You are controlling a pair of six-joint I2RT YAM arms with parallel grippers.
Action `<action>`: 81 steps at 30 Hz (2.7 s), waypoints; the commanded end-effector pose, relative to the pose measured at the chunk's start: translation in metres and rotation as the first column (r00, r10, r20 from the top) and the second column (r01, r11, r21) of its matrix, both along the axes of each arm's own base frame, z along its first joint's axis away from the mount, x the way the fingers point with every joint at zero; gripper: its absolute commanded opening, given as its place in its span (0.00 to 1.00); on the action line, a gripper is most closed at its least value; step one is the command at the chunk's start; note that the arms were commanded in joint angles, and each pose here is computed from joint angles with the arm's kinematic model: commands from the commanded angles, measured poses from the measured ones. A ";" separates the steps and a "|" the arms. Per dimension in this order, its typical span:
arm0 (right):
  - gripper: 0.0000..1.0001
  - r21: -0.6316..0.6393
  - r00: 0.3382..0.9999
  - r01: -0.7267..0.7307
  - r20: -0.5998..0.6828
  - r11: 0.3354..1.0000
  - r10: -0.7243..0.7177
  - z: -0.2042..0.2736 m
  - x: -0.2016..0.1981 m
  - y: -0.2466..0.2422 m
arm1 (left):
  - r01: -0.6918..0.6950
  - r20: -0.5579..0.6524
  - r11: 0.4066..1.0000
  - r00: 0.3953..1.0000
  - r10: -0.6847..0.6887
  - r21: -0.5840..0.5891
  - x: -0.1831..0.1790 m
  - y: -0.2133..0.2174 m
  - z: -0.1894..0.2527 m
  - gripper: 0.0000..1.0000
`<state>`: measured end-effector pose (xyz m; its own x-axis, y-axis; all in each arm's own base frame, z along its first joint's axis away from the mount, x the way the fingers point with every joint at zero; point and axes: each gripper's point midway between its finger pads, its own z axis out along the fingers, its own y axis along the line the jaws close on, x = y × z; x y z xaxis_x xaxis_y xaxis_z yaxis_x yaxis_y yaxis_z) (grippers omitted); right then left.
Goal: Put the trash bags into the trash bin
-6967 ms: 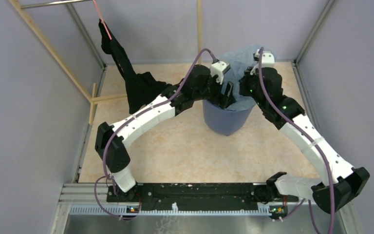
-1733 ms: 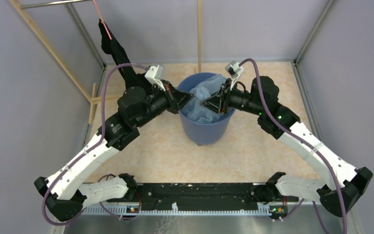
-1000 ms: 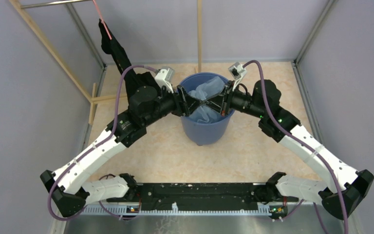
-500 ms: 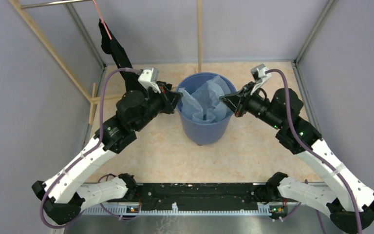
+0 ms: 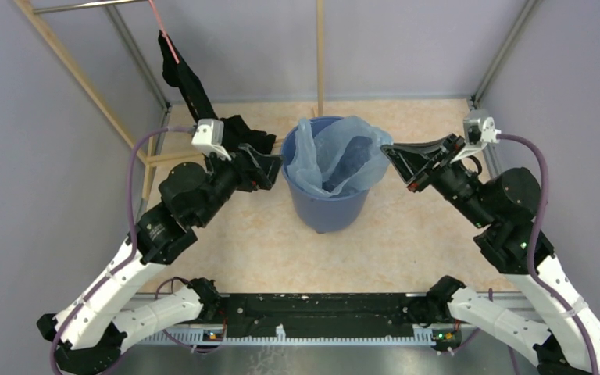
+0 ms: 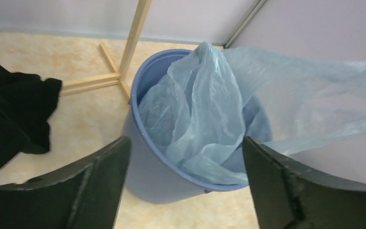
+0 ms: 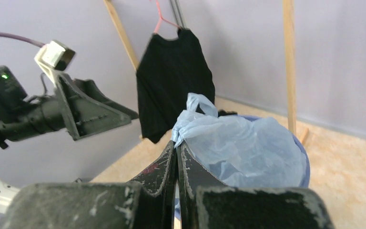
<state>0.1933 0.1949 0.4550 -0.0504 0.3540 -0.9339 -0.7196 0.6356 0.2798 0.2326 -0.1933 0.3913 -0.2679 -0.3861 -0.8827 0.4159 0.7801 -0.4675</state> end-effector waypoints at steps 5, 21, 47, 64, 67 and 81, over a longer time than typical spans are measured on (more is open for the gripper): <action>0.00 0.047 0.996 -0.059 0.070 0.997 0.055 0.022 -0.008 0.008 | 0.028 -0.037 0.997 0.999 -0.025 0.074 0.015 -0.019 0.007 0.99; 0.00 0.055 0.997 -0.070 0.021 0.996 0.069 0.011 -0.008 0.011 | 0.000 0.001 0.940 1.000 -0.001 0.341 0.066 -0.067 0.006 0.90; 0.00 -0.042 0.912 0.237 -0.334 0.970 -0.238 -0.095 -0.025 -0.070 | -0.049 -0.074 0.977 0.995 0.066 0.209 -0.006 0.017 -0.066 0.00; 0.08 -0.214 0.716 0.397 -0.537 0.893 -0.447 -0.210 -0.012 -0.093 | -0.053 -0.203 0.943 0.971 0.126 0.330 -0.013 0.031 -0.147 0.00; 0.08 -0.217 0.716 0.409 -0.526 0.886 -0.459 -0.227 0.003 -0.084 | -0.039 -0.207 0.935 0.971 0.118 0.353 -0.008 0.024 -0.161 0.00; 0.29 -0.509 0.701 0.475 -0.275 0.718 -0.658 -0.254 0.083 -0.071 | -0.105 -0.246 0.902 0.943 0.224 0.418 0.031 0.008 -0.198 0.01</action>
<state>0.2543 0.1204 0.1554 -0.4689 0.1253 -0.8743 -0.0365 0.9863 0.1610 0.2492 -0.1795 0.1828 -0.5248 -0.0303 -0.8507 0.1864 0.9710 -0.1496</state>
